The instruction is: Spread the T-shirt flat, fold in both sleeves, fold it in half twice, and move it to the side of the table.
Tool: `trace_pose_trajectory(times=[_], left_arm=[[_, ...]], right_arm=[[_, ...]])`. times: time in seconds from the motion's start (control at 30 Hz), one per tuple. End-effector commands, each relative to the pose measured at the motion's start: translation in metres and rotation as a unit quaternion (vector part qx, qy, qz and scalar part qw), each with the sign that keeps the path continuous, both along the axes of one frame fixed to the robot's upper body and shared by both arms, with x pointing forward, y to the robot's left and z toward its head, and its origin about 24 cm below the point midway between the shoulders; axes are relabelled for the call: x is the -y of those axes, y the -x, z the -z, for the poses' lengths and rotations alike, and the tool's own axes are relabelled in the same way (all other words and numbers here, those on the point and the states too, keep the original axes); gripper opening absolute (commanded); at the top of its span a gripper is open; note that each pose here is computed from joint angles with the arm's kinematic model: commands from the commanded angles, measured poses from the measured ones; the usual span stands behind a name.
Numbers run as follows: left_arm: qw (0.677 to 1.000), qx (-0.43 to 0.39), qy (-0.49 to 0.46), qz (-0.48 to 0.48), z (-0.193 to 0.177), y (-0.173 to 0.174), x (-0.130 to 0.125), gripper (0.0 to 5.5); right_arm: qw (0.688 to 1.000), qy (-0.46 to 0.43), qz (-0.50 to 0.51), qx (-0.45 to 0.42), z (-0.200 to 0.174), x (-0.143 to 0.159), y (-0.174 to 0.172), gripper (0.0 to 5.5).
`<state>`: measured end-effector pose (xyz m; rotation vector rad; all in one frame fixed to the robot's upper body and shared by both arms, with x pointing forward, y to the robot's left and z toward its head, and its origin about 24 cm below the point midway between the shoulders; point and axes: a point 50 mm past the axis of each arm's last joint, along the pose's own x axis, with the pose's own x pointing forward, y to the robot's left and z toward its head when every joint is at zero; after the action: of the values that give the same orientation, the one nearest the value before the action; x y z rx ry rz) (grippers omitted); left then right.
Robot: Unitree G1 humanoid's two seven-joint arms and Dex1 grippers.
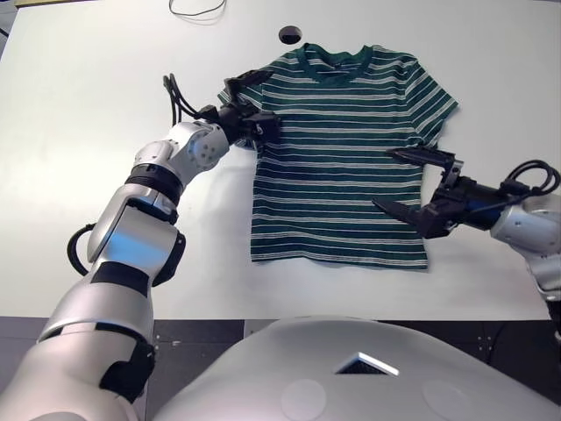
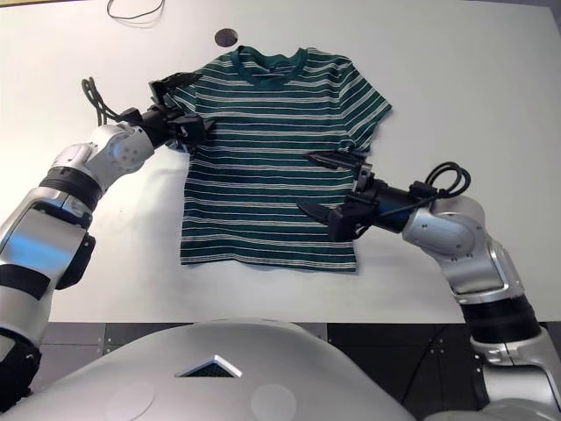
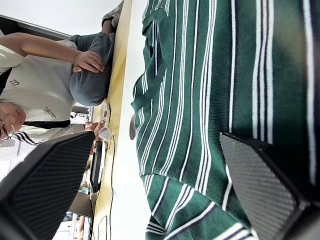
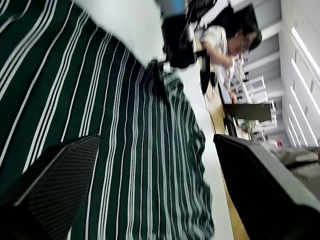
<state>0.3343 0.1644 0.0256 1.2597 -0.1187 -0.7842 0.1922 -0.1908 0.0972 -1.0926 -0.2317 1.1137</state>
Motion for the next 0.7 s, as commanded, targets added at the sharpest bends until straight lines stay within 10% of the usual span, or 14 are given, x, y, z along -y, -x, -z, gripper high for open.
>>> trace_pose_trajectory(times=[0.03, 0.33, 0.7], left_arm=[[1.000, -0.004, -0.002, -0.030, 0.007, 0.009, -0.020, 4.65], [0.993, 0.073, 0.083, -0.047, -0.012, 0.024, -0.029, 4.65], [0.963, 0.200, 0.147, -0.109, -0.070, 0.054, -0.054, 4.65]], right_arm=[[0.998, 0.033, 0.048, 0.033, 0.004, 0.016, -0.012, 4.19], [0.986, -0.030, 0.086, 0.138, 0.021, -0.039, -0.094, 4.19], [0.988, 0.075, -0.079, 0.113, 0.055, -0.080, -0.035, 4.19]])
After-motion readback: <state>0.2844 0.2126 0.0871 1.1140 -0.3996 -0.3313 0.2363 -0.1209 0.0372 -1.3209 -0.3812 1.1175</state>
